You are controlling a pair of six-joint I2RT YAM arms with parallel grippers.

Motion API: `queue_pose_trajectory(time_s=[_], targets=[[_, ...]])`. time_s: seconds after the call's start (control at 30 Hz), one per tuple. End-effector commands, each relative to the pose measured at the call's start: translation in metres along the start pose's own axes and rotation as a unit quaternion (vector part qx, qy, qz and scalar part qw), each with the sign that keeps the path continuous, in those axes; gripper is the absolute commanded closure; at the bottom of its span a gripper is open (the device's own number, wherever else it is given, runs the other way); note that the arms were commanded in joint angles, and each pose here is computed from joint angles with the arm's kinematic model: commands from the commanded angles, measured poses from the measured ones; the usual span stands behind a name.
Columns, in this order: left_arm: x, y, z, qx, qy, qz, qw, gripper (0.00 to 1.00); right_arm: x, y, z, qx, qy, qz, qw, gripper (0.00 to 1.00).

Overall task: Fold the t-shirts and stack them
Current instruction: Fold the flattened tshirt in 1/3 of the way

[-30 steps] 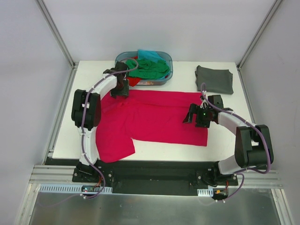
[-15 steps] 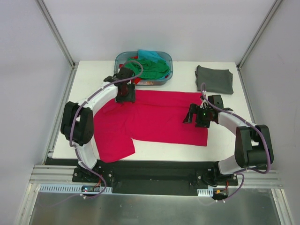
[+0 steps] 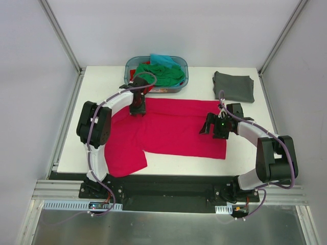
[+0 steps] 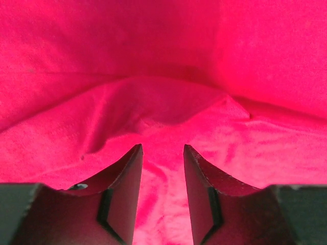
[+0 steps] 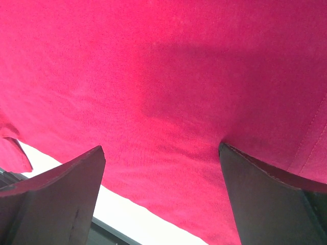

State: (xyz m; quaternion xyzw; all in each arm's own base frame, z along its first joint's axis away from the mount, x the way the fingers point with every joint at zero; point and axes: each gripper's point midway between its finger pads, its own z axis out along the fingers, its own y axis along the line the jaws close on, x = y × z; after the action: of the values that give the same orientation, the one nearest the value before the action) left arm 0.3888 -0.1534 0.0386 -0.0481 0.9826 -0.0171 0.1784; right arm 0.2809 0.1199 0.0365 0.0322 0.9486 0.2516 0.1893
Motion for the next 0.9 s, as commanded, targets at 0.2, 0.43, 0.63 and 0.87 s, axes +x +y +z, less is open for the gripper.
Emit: queue_pose_trajectory(time_s=[0.2, 0.43, 0.63, 0.87], targets=[[-0.043, 0.014, -0.001, -0.009, -0.041, -0.028, 0.999, 0.64, 0.033, -0.013, 0.002, 0.024, 0.065, 0.024, 0.997, 0.04], [-0.035, 0.011, 0.015, -0.002, -0.016, -0.024, 1.000, 0.71, 0.033, -0.013, 0.002, 0.024, 0.065, 0.024, 0.997, 0.04], [-0.037, 0.013, 0.007, -0.004, -0.025, -0.030, 0.999, 0.97, 0.032, -0.013, 0.002, 0.023, 0.064, 0.024, 0.997, 0.04], [-0.024, 0.007, -0.013, 0.023, -0.023, -0.039, 0.999, 1.00, 0.033, -0.013, 0.002, 0.024, 0.065, 0.024, 0.997, 0.04]])
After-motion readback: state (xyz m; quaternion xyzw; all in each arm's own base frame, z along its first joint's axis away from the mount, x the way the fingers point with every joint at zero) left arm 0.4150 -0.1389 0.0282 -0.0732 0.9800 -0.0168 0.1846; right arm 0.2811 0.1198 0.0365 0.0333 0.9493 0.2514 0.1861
